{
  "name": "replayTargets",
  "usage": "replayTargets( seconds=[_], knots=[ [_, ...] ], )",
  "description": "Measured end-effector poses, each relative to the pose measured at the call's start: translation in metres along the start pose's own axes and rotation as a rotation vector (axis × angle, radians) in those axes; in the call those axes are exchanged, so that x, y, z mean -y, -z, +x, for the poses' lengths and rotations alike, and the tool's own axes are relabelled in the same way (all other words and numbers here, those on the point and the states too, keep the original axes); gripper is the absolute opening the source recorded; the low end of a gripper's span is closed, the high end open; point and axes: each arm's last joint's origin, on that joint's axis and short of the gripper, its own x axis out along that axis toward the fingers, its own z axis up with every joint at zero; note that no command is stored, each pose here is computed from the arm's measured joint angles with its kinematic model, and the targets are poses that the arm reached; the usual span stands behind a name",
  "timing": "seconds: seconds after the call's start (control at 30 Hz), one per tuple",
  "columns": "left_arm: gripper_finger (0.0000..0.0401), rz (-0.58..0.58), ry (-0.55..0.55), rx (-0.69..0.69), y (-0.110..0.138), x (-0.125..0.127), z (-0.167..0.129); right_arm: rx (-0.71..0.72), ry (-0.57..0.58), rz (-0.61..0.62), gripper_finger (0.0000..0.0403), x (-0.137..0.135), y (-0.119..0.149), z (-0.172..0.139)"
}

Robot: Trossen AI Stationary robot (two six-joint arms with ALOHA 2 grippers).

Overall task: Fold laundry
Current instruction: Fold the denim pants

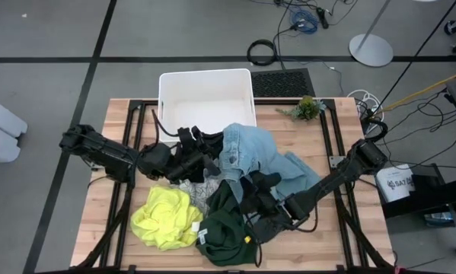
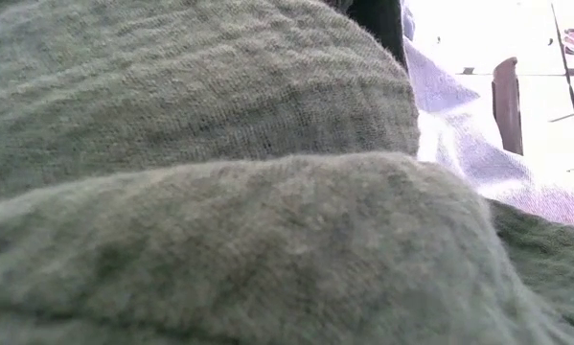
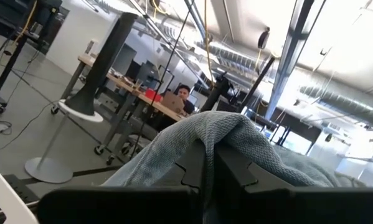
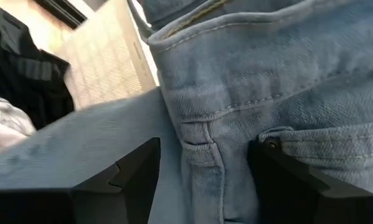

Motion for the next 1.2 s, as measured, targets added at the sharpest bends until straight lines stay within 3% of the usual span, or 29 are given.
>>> replayTargets(
  seconds=[0.27, 0.43, 0.67, 0.9, 1.07, 1.2],
  knots=[
    [0.0026, -0.069, 0.025, -0.01, 0.0, 0.0, 0.0, -0.044, 0.009, -0.264, 0.0192, 0.004, 0.002, 0.021],
    [0.0026, -0.067, 0.068, -0.031, 0.002, 0.002, 0.0, -0.075, 0.005, -0.362, 0.0154, 0.005, 0.004, 0.038],
    [0.0026, -0.016, 0.064, -0.036, 0.002, 0.0, 0.001, -0.075, 0.009, -0.382, 0.0016, 0.009, 0.003, 0.036],
    [0.0026, 0.044, 0.044, -0.032, -0.005, -0.006, 0.004, 0.028, 0.007, -0.264, 0.0004, 0.042, -0.005, -0.02],
    [0.0026, 0.071, 0.019, -0.045, -0.005, -0.012, 0.007, 0.149, -0.06, -0.025, 0.0002, 0.099, -0.004, -0.066],
    [0.0026, 0.069, 0.01, -0.048, -0.005, -0.014, 0.008, 0.242, -0.17, 0.292, 0.0001, 0.14, 0.006, -0.082]
  ],
)
